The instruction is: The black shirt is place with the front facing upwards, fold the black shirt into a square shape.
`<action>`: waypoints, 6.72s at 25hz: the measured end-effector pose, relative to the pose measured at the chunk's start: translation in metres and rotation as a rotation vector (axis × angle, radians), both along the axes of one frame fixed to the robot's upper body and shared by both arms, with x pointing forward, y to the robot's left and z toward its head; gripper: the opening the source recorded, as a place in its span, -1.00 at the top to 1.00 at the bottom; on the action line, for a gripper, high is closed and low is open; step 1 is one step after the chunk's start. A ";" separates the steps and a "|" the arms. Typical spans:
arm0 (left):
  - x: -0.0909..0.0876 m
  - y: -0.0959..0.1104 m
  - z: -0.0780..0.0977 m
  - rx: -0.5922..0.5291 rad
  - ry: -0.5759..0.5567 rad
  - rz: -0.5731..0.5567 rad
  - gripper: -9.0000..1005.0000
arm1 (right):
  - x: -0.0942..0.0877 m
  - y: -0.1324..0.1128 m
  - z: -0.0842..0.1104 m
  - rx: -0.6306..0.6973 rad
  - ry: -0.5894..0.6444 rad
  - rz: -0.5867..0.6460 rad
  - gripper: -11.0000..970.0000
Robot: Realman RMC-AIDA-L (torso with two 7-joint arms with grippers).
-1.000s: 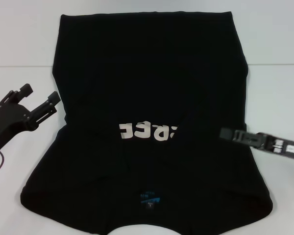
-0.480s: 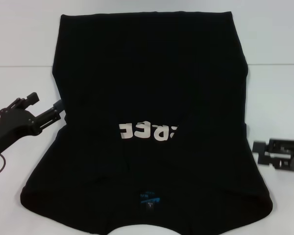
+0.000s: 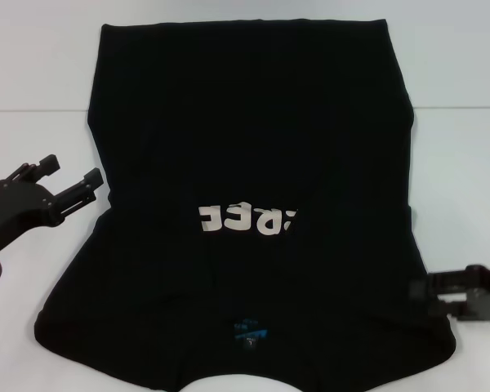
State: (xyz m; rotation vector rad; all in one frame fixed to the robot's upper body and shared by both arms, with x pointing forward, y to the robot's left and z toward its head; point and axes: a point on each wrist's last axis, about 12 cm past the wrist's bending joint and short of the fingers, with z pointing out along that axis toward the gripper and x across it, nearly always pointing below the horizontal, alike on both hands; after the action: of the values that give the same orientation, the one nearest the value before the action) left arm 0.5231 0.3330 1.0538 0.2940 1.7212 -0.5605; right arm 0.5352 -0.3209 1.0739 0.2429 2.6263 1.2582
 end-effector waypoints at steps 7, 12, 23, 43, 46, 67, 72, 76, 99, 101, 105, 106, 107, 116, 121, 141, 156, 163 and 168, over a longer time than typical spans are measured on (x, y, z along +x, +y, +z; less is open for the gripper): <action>0.000 0.002 -0.002 0.009 0.011 0.017 -0.75 | -0.003 -0.022 0.021 0.023 -0.073 -0.045 -0.30; 0.001 0.001 -0.003 0.017 0.022 0.016 -0.75 | -0.015 -0.026 0.020 0.046 -0.039 -0.033 -0.31; 0.004 -0.001 -0.005 0.033 0.038 0.010 -0.75 | -0.028 -0.043 0.047 -0.011 -0.066 -0.063 -0.32; 0.005 0.000 -0.004 0.044 0.031 0.013 -0.75 | -0.042 -0.039 0.000 -0.012 0.010 -0.103 -0.33; 0.005 0.000 -0.004 0.046 0.030 0.013 -0.75 | -0.038 -0.035 -0.003 -0.019 0.013 -0.094 -0.32; 0.005 0.002 -0.004 0.052 0.029 0.020 -0.75 | -0.026 -0.018 -0.014 -0.031 0.029 -0.052 -0.32; 0.005 0.002 -0.004 0.053 0.029 0.019 -0.75 | -0.025 -0.018 -0.016 -0.044 0.039 -0.044 -0.31; 0.005 0.002 -0.004 0.052 0.029 0.021 -0.75 | -0.024 -0.017 -0.016 -0.047 0.035 -0.043 -0.30; 0.005 0.004 -0.004 0.061 0.025 0.033 -0.75 | -0.017 -0.004 -0.018 -0.036 0.025 -0.022 -0.28; 0.005 0.004 -0.004 0.061 0.025 0.033 -0.75 | -0.016 -0.004 -0.018 -0.037 0.023 -0.023 -0.25; 0.005 0.004 -0.004 0.061 0.023 0.035 -0.75 | -0.016 -0.002 -0.020 -0.035 0.027 -0.016 -0.14; 0.005 0.004 -0.004 0.061 0.023 0.036 -0.75 | -0.016 -0.001 -0.021 -0.035 0.028 -0.010 -0.10; 0.005 0.005 -0.004 0.061 0.023 0.037 -0.75 | -0.016 -0.001 -0.021 -0.035 0.026 -0.005 -0.07; 0.005 0.005 -0.004 0.061 0.024 0.039 -0.75 | -0.017 -0.006 -0.023 -0.045 0.028 -0.029 0.56; 0.005 0.005 -0.004 0.061 0.024 0.039 -0.75 | -0.017 -0.006 -0.024 -0.041 0.030 -0.030 0.79; -0.003 0.019 0.013 -0.009 0.155 -0.057 -0.75 | -0.021 -0.003 -0.019 0.054 -0.020 -0.020 0.85; -0.022 0.056 0.056 -0.047 0.575 -0.119 -0.75 | -0.042 -0.023 -0.022 0.103 -0.045 -0.078 0.85; -0.022 0.060 0.062 -0.014 0.784 -0.105 -0.75 | -0.046 -0.027 -0.022 0.103 -0.055 -0.071 0.85; -0.022 0.054 0.058 -0.008 0.872 -0.154 -0.75 | -0.046 -0.027 -0.022 0.095 -0.069 -0.064 0.85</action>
State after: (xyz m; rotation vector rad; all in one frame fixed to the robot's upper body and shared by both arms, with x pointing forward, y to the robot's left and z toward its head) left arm 0.5015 0.3871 1.1120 0.1824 2.5455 -0.8883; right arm 0.4891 -0.3480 1.0518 0.2914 2.4842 1.3466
